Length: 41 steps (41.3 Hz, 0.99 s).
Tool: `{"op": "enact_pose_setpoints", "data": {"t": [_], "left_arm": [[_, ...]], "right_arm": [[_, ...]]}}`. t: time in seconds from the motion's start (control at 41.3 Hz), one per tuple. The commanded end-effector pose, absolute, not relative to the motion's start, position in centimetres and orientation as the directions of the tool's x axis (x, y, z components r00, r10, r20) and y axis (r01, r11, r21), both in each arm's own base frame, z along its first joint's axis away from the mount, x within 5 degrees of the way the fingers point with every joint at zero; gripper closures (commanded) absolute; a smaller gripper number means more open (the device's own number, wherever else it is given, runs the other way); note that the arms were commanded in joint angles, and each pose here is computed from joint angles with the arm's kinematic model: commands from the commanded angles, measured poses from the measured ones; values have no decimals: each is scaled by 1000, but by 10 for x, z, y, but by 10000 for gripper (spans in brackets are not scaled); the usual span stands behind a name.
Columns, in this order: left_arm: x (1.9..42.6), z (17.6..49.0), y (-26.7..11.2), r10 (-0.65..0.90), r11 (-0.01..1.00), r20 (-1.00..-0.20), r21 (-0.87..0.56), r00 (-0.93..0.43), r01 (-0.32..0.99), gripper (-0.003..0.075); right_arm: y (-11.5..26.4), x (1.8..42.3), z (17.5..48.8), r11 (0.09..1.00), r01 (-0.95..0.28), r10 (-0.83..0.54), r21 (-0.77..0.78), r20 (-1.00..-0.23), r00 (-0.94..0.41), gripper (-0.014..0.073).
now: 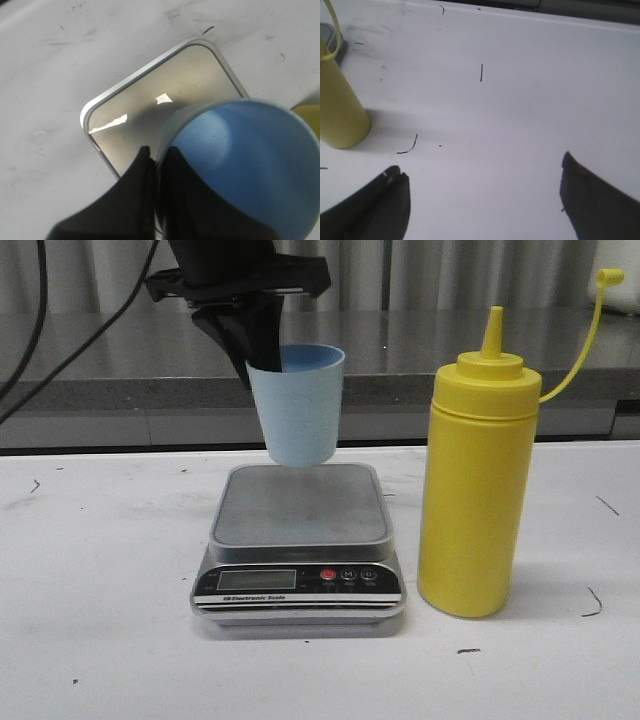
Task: Pour seasoning into cup on scale with both arms
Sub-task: 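Lower the cup onto the scale and open the left gripper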
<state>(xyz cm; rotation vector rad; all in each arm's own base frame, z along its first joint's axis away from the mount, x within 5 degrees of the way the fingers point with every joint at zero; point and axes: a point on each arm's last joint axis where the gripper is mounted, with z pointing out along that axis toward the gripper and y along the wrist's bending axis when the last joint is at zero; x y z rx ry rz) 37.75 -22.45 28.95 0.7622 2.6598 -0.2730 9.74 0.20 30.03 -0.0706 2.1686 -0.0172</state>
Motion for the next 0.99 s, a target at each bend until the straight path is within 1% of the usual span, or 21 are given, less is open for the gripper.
{"op": "enact_pose_setpoints", "data": {"t": [0.0, 0.145, 0.484, 0.605, 0.677, 0.847, 0.919, 0.968], "left_arm": [[374, 317, -227, 452, 829, -487, -80, -747, 554, 740], [377, 310, -229, 458, 830, -472, -76, -753, 553, 740], [378, 307, -229, 460, 830, -468, -76, -755, 553, 740], [381, 299, -231, 462, 831, -451, -80, -764, 550, 740], [379, 297, -230, 470, 831, -426, -83, -773, 551, 740], [378, 297, -232, 473, 829, -425, -83, -772, 554, 739], [378, 297, -232, 472, 829, -426, -83, -771, 554, 726], [379, 298, -232, 470, 829, -432, -85, -770, 553, 699]], "right_arm": [[1, 102, 313, 998, -40, -65, -52, -869, -491, -30], [1, 102, 313, 998, -40, -65, -52, -869, -491, -30], [1, 102, 313, 998, -40, -65, -52, -869, -491, -30], [1, 102, 313, 998, -40, -65, -52, -869, -491, -30], [1, 102, 313, 998, -40, -65, -52, -869, -491, -30], [1, 102, 313, 998, -40, -65, -52, -869, -491, -30], [1, 102, 313, 998, -40, -65, -52, -869, -491, -30], [1, 102, 313, 998, -40, -65, -52, -869, -491, -30]]}}
